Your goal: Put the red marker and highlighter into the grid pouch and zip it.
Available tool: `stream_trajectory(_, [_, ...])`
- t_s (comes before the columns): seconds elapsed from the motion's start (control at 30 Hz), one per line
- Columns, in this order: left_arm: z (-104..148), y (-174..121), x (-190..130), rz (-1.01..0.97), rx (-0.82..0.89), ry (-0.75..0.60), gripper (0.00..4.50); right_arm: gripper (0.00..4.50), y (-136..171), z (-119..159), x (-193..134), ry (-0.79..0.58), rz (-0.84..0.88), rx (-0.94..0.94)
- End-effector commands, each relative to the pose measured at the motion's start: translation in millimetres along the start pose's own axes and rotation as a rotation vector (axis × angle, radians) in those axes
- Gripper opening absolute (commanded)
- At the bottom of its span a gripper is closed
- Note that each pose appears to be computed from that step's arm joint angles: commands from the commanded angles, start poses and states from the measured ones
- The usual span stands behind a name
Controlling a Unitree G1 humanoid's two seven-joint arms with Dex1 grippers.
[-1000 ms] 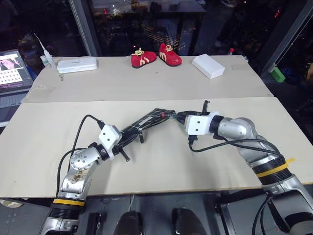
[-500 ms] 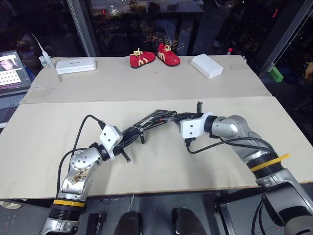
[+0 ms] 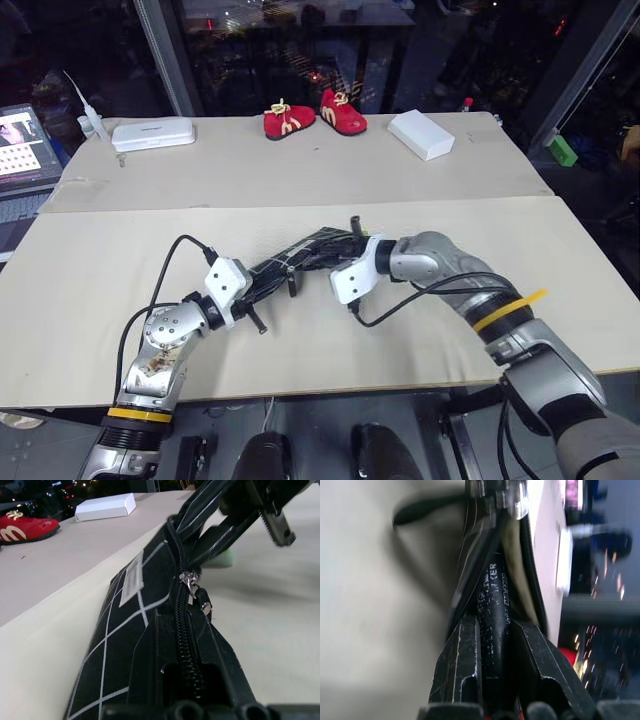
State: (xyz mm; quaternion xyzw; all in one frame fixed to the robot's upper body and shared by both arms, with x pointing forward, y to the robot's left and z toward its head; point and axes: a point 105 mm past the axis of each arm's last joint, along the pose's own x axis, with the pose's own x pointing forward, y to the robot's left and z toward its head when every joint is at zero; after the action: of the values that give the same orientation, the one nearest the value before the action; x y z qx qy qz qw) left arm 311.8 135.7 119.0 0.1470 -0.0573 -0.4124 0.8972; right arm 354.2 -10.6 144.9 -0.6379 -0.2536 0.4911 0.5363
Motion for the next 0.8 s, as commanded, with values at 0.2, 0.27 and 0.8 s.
stream_trajectory(0.2, [15, 1, -1, 0.01, 0.045, -0.047, 0.0, 2.09, -13, 3, 0, -0.063, -0.066, 0.047])
stream_trajectory(0.27, [14, 1, -2, 0.013, 0.043, -0.047, 0.0, 2.82, -17, -1, -3, -0.051, -0.095, 0.063])
stream_trajectory(0.8, [13, 3, -4, 0.041, 0.03, -0.048, 0.0, 4.44, -55, -52, -109, -0.152, -0.405, 1.007])
